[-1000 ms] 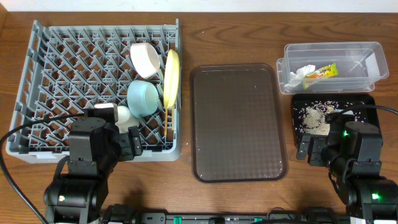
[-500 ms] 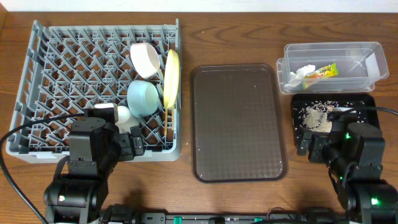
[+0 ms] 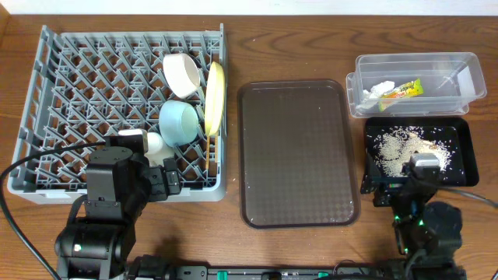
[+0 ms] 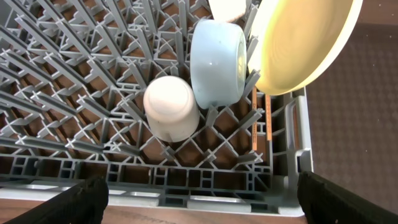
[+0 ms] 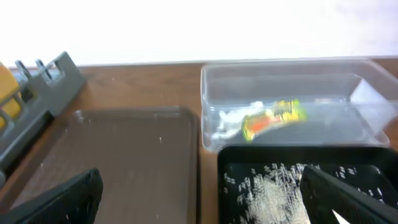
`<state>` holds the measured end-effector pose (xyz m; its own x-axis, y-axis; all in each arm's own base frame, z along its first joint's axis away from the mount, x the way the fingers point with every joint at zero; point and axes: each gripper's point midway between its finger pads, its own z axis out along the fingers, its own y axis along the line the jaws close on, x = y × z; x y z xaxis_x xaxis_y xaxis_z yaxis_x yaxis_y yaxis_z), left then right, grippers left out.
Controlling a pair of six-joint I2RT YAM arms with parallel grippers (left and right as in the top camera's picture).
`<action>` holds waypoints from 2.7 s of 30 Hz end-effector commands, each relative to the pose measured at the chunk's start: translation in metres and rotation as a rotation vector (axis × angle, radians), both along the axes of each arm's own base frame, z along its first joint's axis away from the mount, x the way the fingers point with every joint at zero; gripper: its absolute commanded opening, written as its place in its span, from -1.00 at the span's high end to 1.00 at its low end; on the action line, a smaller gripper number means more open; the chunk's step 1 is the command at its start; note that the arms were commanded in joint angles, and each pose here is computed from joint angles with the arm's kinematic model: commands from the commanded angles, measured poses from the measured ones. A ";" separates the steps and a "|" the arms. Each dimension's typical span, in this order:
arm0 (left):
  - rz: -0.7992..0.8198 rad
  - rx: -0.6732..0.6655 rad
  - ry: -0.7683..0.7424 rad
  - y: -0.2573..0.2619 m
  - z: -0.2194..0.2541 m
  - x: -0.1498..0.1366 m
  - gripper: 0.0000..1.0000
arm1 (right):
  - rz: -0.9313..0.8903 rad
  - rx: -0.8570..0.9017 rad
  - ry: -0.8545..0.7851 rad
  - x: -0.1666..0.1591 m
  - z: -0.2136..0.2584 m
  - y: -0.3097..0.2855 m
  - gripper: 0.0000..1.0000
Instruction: Sort waste into correct bins and load items into the dishwasher rack
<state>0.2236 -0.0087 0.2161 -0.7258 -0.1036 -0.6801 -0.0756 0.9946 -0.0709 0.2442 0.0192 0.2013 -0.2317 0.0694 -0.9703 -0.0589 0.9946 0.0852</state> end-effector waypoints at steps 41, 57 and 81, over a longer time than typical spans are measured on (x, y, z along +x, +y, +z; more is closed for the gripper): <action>-0.006 0.013 0.003 0.000 -0.001 0.000 -0.98 | 0.008 0.007 -0.154 0.001 -0.045 0.001 -0.99; -0.006 0.013 0.003 0.000 -0.001 0.000 -0.98 | 0.008 0.007 -0.154 0.001 -0.045 0.001 -0.99; 0.069 -0.104 -0.522 0.004 -0.071 0.007 -0.99 | 0.008 0.007 -0.153 0.001 -0.045 0.001 -0.98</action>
